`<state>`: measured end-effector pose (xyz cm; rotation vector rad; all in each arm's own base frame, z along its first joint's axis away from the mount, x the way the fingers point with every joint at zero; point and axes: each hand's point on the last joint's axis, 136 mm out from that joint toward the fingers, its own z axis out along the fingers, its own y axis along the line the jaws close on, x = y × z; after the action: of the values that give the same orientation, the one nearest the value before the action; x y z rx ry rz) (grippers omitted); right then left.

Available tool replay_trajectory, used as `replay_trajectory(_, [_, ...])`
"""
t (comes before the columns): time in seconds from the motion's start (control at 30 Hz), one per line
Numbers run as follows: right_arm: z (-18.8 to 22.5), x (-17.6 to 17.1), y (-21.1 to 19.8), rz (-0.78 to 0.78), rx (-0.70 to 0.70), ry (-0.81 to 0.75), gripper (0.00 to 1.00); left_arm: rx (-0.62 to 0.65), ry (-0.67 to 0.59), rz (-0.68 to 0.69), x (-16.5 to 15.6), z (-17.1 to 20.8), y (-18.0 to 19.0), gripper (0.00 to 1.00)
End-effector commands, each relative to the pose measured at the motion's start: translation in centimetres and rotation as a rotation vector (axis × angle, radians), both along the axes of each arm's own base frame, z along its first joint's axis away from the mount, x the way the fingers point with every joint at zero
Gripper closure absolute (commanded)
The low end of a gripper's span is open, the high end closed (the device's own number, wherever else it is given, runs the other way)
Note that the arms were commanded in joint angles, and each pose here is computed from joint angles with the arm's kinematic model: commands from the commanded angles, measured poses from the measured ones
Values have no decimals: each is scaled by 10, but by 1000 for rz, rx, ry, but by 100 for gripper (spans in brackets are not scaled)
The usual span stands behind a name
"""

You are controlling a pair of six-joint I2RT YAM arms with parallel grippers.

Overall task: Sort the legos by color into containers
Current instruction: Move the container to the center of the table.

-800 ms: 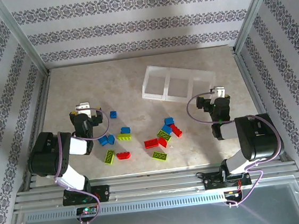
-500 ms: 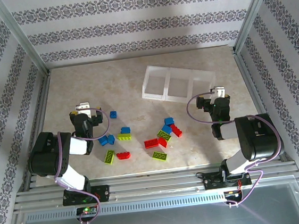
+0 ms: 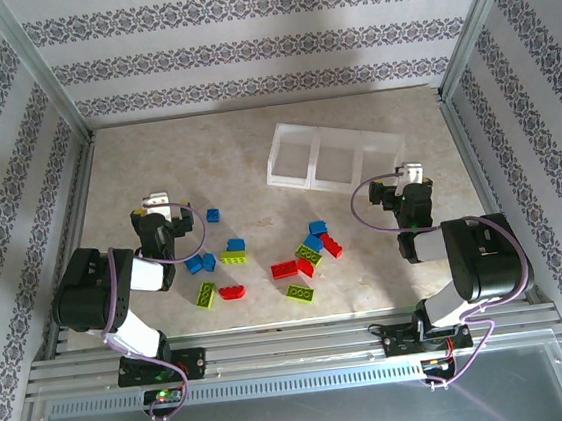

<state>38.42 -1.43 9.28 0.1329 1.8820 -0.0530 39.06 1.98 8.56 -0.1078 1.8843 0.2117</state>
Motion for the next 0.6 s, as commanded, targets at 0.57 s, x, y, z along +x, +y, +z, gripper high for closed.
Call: replay_trajectory(0.57, [9, 6, 1, 4, -17, -23, 2, -17, -13, 9, 4, 6, 4, 0])
